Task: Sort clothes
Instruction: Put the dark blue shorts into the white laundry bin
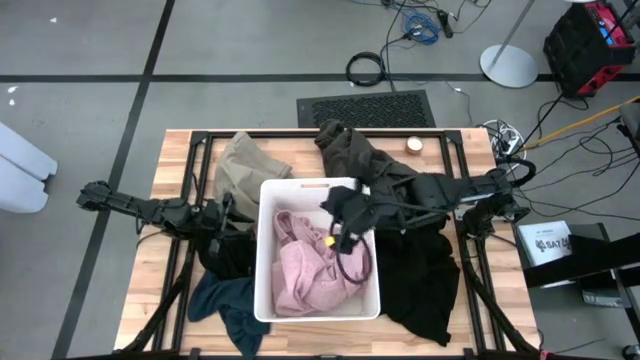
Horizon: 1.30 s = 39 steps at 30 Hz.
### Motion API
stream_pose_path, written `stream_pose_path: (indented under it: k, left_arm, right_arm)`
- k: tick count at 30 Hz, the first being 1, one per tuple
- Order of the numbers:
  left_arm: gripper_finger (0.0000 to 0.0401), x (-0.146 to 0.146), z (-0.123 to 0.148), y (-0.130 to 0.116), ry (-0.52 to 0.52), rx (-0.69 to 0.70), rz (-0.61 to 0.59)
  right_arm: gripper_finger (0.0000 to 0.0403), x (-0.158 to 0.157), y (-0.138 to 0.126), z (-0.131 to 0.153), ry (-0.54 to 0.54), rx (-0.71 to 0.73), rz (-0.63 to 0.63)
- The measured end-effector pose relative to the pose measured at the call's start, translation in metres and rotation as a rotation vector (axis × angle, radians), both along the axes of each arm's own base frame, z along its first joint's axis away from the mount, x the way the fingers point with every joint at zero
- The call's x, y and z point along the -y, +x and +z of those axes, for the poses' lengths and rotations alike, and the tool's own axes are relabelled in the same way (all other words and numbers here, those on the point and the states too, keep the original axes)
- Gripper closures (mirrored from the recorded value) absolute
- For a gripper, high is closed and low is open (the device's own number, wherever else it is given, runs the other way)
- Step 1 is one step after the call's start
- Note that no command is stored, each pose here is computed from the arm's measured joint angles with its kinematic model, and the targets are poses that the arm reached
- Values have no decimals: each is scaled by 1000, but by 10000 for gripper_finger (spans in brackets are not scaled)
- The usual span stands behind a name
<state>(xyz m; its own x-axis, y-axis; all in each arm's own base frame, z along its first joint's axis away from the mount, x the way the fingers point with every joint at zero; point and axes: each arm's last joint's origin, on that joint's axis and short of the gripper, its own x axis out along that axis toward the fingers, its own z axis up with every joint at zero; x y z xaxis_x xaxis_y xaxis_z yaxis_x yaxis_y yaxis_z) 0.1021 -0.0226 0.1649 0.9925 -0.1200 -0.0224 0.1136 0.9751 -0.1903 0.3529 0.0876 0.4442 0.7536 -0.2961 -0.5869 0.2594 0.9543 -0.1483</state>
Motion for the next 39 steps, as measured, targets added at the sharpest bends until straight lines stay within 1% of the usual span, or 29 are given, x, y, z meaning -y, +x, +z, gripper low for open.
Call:
stream_pose_path:
  k: [2,4,6,8,11,13,16,20,22,24,27,30,34,36,39]
  left_arm:
    - [208,0,0,0,-2,3,-4]
    - [208,1,0,0,1,2,-25]
    - [208,1,1,0,34,9,-33]
    - [208,1,8,-1,44,25,-29]
    - [208,-1,29,-4,36,64,16]
    - [208,-4,45,-8,45,31,55]
    - [208,-8,71,-17,57,-27,100]
    - [208,-10,99,-25,80,-101,108]
    - [208,-10,110,-27,76,-168,108]
    - [208,-9,118,-26,43,-260,93]
    - [208,-4,124,-18,-36,-407,13]
    - [208,7,121,0,-121,-540,-116]
    - [208,25,106,20,-221,-758,-277]
    - [208,36,100,24,-290,-860,-336]
    - [208,52,94,25,-342,-965,-371]
  right_arm:
    - [402,4,10,-8,39,2,79]
    - [402,9,19,-21,87,-29,163]
    - [403,17,27,-37,114,-51,190]
    - [403,29,28,-48,112,-53,167]
    - [403,50,22,-61,115,-4,112]
    - [403,62,14,-72,126,38,90]
    - [403,77,-3,-87,160,112,98]
    - [403,89,-26,-102,163,225,93]
    - [403,95,-36,-106,164,252,95]
    - [403,99,-47,-104,175,283,78]
    - [403,101,-56,-101,170,331,72]
    - [403,101,-56,-102,160,331,79]
    - [401,101,-56,-99,160,358,80]
    - [394,101,-56,-100,171,352,70]
    - [375,101,-56,-101,186,352,60]
